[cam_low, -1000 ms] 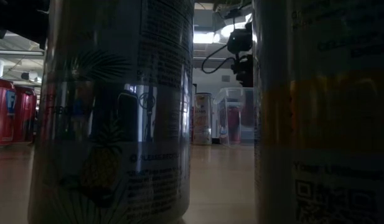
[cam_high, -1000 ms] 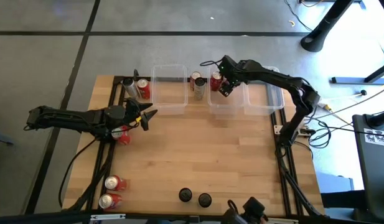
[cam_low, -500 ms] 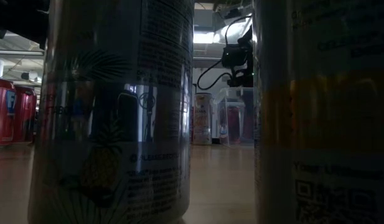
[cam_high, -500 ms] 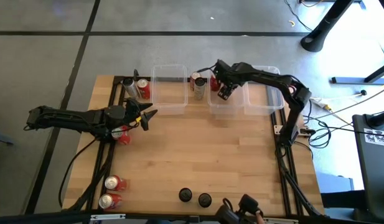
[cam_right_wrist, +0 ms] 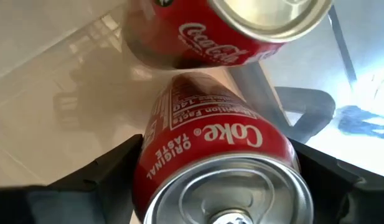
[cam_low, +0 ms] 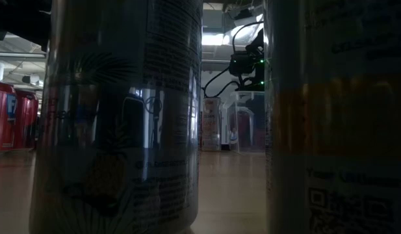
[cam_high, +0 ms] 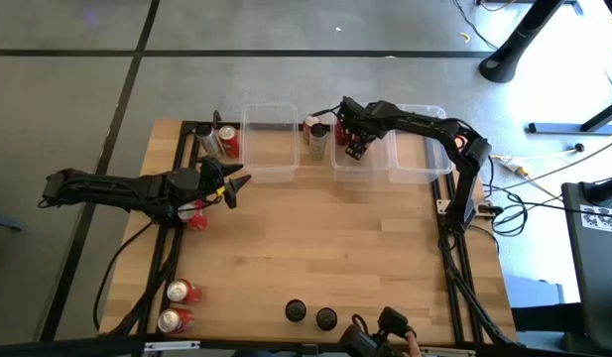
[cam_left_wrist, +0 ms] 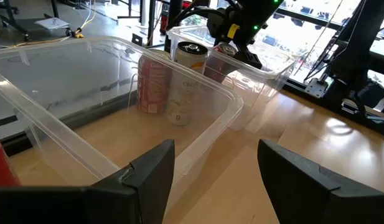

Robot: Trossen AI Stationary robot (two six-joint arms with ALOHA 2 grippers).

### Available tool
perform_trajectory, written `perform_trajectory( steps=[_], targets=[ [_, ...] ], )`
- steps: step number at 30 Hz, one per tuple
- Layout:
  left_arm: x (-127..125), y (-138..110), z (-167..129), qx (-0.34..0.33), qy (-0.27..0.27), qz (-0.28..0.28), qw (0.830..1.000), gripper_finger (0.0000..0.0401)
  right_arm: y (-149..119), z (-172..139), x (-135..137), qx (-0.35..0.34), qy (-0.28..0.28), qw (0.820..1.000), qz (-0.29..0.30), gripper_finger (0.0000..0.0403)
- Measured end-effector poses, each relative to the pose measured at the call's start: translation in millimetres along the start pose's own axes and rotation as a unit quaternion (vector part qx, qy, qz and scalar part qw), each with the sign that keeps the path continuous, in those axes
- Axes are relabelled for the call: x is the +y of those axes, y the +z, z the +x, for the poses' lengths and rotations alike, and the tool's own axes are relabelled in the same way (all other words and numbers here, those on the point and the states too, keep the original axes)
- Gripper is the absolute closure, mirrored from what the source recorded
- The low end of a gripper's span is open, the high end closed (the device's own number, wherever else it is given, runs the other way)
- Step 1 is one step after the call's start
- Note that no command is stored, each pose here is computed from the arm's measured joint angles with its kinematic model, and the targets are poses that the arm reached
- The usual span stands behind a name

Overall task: Sort soda cans
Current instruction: Put the bottom red soda can into the center transparent bin

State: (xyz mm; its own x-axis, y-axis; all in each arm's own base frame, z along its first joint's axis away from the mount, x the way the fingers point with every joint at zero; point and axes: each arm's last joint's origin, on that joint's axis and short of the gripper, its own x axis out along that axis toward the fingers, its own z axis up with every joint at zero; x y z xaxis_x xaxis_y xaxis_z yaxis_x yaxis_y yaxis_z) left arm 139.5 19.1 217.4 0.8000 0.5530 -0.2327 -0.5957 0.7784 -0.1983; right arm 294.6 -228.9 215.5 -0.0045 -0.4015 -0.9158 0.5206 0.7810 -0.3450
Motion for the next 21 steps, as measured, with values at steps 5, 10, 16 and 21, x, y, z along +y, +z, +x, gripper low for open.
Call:
perform_trajectory(
  steps=[5,10,16,21],
  targets=[
    [-0.2,-0.1,0.0,0.001,-0.003,0.008,1.000,0.0180,-1.2,-0.1,0.1,0.007,-0.007,1.000,-0.006,0.0082],
    [-0.2,0.1,0.0,0.001,-0.003,0.008,1.000,0.0180,-3.7,-0.3,0.4,0.020,-0.005,1.000,-0.011,0.0081],
    [-0.2,0.1,0.0,0.000,-0.003,0.008,1.000,0.0180,-4.6,-0.5,0.7,0.022,0.003,1.000,-0.012,0.0079],
    [-0.2,0.2,0.0,0.000,-0.004,0.009,1.000,0.0180,-4.6,-1.0,1.1,0.021,0.012,1.000,-0.009,0.0038]
  ],
)
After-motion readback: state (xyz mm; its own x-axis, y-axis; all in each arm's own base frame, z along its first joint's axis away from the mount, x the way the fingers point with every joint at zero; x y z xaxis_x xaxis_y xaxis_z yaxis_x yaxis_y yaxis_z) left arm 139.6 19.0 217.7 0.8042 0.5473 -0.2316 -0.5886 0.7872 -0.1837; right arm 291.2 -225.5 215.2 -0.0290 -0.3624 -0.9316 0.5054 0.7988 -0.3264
